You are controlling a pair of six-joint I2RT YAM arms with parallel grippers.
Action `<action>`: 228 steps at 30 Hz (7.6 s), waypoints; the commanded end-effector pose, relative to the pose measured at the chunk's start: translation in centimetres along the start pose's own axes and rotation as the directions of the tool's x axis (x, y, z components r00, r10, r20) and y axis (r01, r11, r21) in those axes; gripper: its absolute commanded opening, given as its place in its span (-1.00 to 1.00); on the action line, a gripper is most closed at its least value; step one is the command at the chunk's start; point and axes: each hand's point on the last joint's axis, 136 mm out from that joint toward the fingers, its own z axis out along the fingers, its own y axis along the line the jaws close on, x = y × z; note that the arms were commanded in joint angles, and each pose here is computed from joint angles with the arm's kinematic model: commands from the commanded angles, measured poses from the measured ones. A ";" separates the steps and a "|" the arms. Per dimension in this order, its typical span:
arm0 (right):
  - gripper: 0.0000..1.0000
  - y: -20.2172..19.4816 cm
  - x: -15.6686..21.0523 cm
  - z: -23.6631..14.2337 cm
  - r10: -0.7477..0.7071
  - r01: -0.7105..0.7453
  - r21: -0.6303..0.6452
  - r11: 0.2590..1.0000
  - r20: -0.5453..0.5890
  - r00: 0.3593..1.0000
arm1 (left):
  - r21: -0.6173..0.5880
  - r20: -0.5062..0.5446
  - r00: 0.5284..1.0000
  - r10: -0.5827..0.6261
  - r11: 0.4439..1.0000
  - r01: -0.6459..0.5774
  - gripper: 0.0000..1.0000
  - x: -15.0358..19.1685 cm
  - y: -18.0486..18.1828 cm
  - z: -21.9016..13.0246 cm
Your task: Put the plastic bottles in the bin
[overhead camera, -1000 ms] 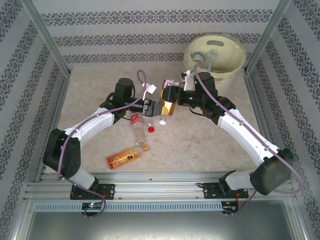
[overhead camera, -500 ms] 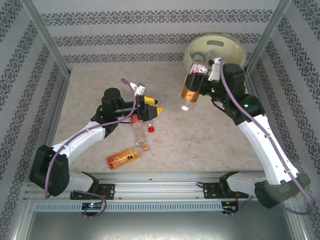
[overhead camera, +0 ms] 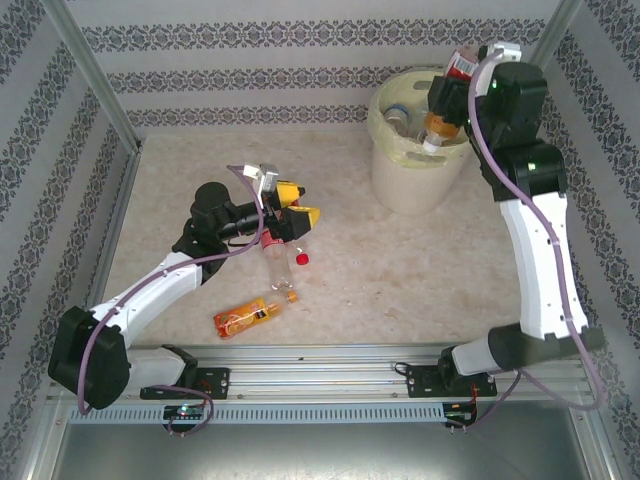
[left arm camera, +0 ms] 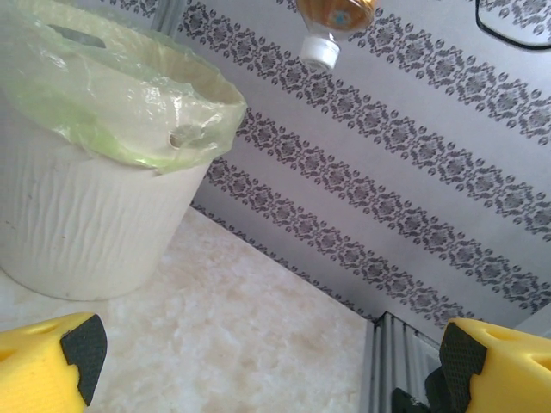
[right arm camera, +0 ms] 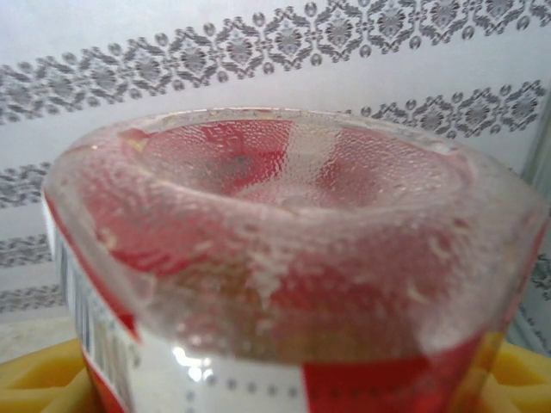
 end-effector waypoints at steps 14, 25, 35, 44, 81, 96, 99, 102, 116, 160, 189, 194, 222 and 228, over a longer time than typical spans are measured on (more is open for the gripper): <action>0.27 -4.2 3.7 12.9 -0.085 0.117 0.140 0.983 -0.220 0.972 | -0.084 -0.058 0.994 0.096 0.991 -0.101 1.00 0.6 1.1 -0.3; 0.33 -4.7 9.8 15.8 -0.045 0.084 0.082 0.993 -0.393 0.919 | -0.092 -0.090 0.992 0.094 0.990 -0.102 1.00 1.3 1.6 0.0; 0.71 -4.0 10.1 15.1 -0.026 0.052 0.052 0.997 -0.411 0.911 | -0.095 -0.097 0.991 0.093 0.990 -0.102 1.00 1.4 1.7 0.0; 0.88 -3.5 7.5 12.5 -0.023 0.040 0.040 0.998 -0.363 0.932 | -0.101 -0.103 0.990 0.091 0.990 -0.101 1.00 1.4 1.7 0.0; 0.96 3.3 22.4 -9.4 0.126 -0.323 -0.327 0.888 -0.502 0.855 | -0.797 -0.215 0.858 -0.466 0.592 0.122 0.94 8.6 11.8 -6.9; 0.96 3.8 31.2 -11.3 0.150 -0.410 -0.294 0.863 -0.628 0.764 | -0.880 -0.263 0.684 -0.680 0.460 0.119 0.56 16.9 14.6 -8.1; 0.97 3.8 31.2 -11.2 0.149 -0.408 -0.291 0.865 -0.629 0.763 | -0.888 -0.263 0.663 -0.701 0.444 0.117 0.56 18.1 14.6 -8.6; 0.96 3.7 31.2 -10.9 0.148 -0.402 -0.284 0.870 -0.628 0.764 | -0.884 -0.269 0.628 -0.730 0.446 0.140 0.56 19.4 14.3 -8.5; 0.96 3.9 31.9 -10.1 0.143 -0.405 -0.275 0.872 -0.648 0.748 | -0.882 -0.299 0.504 -0.811 0.437 0.180 0.62 24.6 13.1 -9.1; 0.96 11.9 28.4 -9.8 0.189 -0.617 -0.478 0.625 -0.675 0.714 | -0.278 -0.362 0.837 -0.410 0.905 0.323 0.04 11.7 1.9 -2.1; 0.48 16.4 27.9 -8.0 0.138 -0.577 -0.511 0.638 -0.661 0.738 | 0.006 -0.359 0.864 -0.353 0.925 0.380 0.08 11.0 -5.1 3.4; 0.49 16.3 28.1 -7.9 0.134 -0.571 -0.502 0.650 -0.663 0.736 | 0.030 -0.364 0.869 -0.335 0.928 0.370 0.08 10.9 -5.8 3.9; 0.16 9.3 19.4 -9.6 0.063 -0.274 -0.438 0.856 -0.438 0.897 | 0.051 -0.068 0.997 -0.028 0.998 0.031 1.00 1.6 -6.4 4.9; 0.16 6.6 15.1 -9.2 0.040 -0.163 -0.360 0.919 -0.324 0.945 | 0.056 0.045 0.996 0.082 0.995 -0.084 1.00 -0.2 -6.4 5.2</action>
